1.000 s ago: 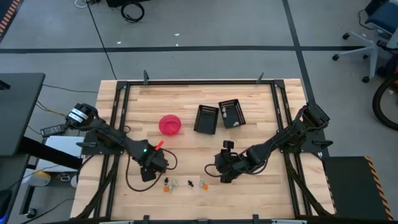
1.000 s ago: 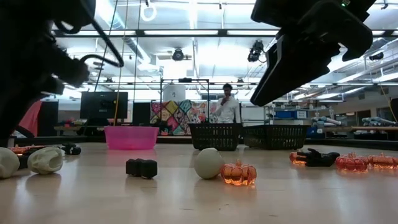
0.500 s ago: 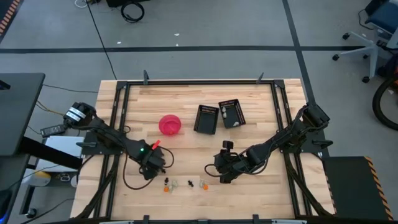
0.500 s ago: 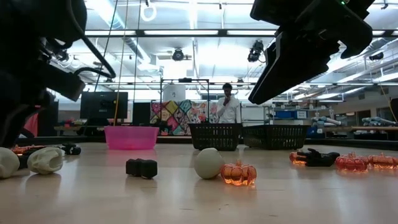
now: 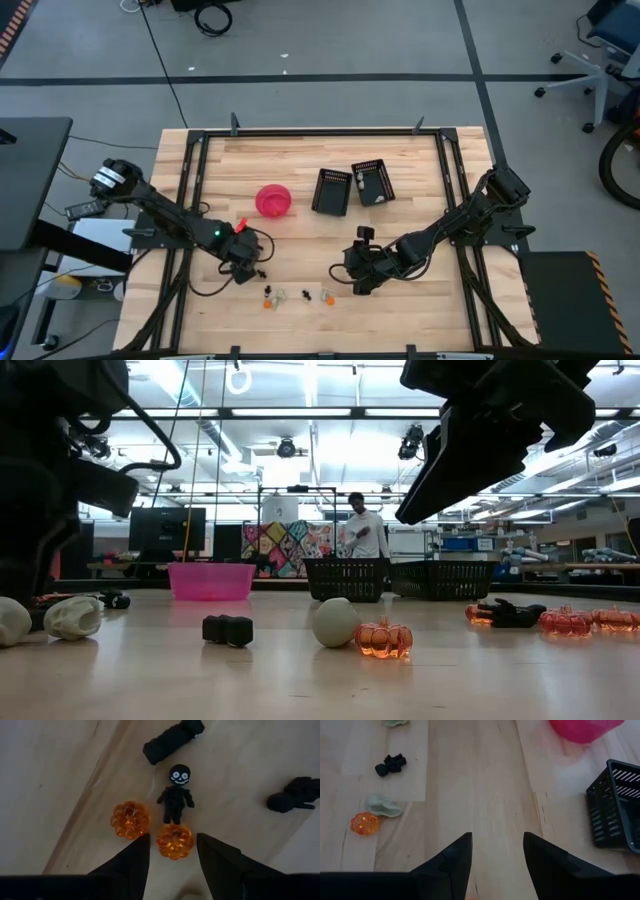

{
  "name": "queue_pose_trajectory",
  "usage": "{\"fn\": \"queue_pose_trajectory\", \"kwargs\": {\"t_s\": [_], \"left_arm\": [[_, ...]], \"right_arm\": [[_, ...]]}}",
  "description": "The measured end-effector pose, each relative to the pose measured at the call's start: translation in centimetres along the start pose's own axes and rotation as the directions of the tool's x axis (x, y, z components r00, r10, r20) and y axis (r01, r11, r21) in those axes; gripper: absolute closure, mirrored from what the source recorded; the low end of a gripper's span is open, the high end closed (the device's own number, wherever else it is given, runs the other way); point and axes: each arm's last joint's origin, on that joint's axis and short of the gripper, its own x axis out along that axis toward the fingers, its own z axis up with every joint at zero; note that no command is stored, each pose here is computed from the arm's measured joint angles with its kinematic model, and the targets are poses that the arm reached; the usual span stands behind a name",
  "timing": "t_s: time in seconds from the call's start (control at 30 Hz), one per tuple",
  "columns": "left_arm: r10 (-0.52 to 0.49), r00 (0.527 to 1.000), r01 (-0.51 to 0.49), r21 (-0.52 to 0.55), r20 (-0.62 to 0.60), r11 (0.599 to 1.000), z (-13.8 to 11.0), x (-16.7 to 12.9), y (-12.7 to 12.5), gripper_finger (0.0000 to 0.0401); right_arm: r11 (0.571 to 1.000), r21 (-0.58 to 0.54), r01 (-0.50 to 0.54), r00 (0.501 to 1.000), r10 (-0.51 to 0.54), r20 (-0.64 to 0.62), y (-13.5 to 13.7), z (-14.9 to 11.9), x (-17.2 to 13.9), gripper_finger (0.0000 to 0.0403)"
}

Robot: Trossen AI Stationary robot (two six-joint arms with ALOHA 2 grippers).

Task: Sort Halloween decoration
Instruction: Put the orange pumpkin toy into the red bowl

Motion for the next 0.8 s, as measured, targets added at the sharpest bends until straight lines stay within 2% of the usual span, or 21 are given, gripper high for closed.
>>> {"fn": "queue_pose_trajectory", "kwargs": {"t_s": [0.13, 0.43, 0.6, 0.8], "left_arm": [[0.008, 1.0, -0.008, -0.004, 0.001, 1.0, 0.0, 0.1, 0.1, 0.0239], [0.023, 1.0, -0.023, 0.018, 0.001, 1.0, -0.4, 0.1, 0.0, 0.0302], [0.031, 1.0, -0.031, 0.029, -0.002, 0.999, -0.4, 0.0, 0.0, 0.0305], [0.063, 0.997, -0.059, 0.111, -0.039, 0.992, 0.0, -1.1, -0.5, 0.0305]], "right_arm": [[1.0, 0.0, -0.001, 1.0, 0.001, 0.003, 0.0, 0.0, 0.0, 0.0222], [1.0, -0.001, -0.001, 1.0, 0.001, 0.004, 0.0, 0.0, 0.0, 0.0222], [1.0, -0.001, -0.001, 1.0, 0.001, 0.003, 0.0, 0.0, 0.0, 0.0222], [1.0, 0.0, -0.001, 1.0, 0.001, 0.003, 0.0, 0.0, 0.0, 0.0222]]}}
